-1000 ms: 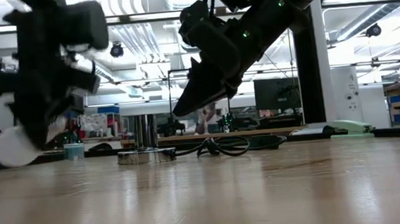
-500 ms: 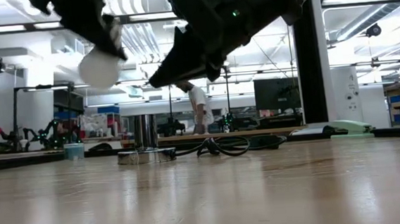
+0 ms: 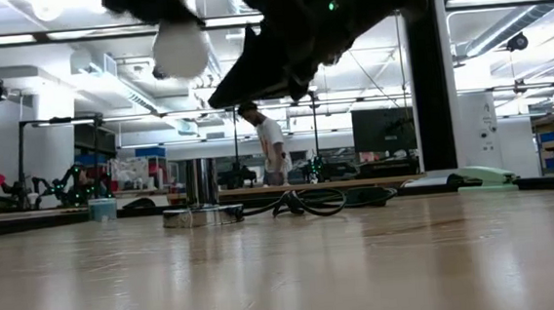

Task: Screw lightbulb
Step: Insert the lightbulb into the lamp

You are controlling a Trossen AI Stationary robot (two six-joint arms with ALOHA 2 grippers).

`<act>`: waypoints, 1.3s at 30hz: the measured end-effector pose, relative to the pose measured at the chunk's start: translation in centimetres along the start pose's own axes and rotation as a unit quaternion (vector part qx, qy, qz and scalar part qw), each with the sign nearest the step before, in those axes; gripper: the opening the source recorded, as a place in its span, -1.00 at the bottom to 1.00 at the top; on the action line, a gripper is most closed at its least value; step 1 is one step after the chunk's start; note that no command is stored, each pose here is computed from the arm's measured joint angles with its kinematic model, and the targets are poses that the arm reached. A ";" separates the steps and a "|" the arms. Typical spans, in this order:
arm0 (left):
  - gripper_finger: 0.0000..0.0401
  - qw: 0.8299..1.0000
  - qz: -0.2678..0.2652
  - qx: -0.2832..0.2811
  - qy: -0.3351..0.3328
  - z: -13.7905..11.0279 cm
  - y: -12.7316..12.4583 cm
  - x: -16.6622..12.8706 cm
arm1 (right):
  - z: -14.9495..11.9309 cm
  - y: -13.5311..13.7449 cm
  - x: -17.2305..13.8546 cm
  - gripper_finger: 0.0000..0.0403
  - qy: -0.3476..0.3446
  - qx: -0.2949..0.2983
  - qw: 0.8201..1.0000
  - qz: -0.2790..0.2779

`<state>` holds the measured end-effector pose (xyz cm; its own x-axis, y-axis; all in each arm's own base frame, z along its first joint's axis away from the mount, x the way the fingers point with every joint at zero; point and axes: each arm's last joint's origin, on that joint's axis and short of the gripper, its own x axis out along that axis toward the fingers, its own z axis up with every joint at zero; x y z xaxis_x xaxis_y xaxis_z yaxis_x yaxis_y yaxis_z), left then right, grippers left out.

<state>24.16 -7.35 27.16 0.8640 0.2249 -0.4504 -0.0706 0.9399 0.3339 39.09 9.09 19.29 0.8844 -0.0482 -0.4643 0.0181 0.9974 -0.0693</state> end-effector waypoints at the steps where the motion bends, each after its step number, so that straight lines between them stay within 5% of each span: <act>1: -0.29 1.000 0.010 -0.002 0.011 -0.7 -0.1 0.2 | 0.0 0.1 -0.3 -0.84 0.003 -0.003 1.000 0.002; 8: -0.26 0.999 0.022 -0.035 0.000 -3.9 -1.3 1.1 | 1.2 1.3 -1.8 -0.84 -0.038 -0.066 0.997 0.007; 17: -0.23 0.998 0.003 -0.040 -0.048 -4.5 -2.1 1.0 | 3.5 1.3 -2.2 -0.84 -0.161 -0.117 0.980 -0.011; 25: -0.31 0.991 0.005 -0.060 -0.120 -3.7 -2.5 0.7 | 3.5 0.9 -2.2 -0.84 -0.157 -0.098 0.982 -0.048; 31: -0.27 0.968 0.027 -0.097 -0.230 -5.0 -2.1 0.1 | 3.4 2.5 -3.6 -0.84 -0.164 -0.118 0.977 -0.068; 39: -0.33 0.914 0.004 -0.122 -0.386 -4.6 -1.3 -1.7 | 2.8 4.5 -6.4 -0.88 -0.228 -0.139 0.955 -0.129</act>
<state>20.49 -7.76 23.74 0.9508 0.0724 0.3013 -0.1064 0.9895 0.0981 34.80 14.06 24.42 0.9794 -0.1996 0.0295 0.1951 0.8993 -0.3913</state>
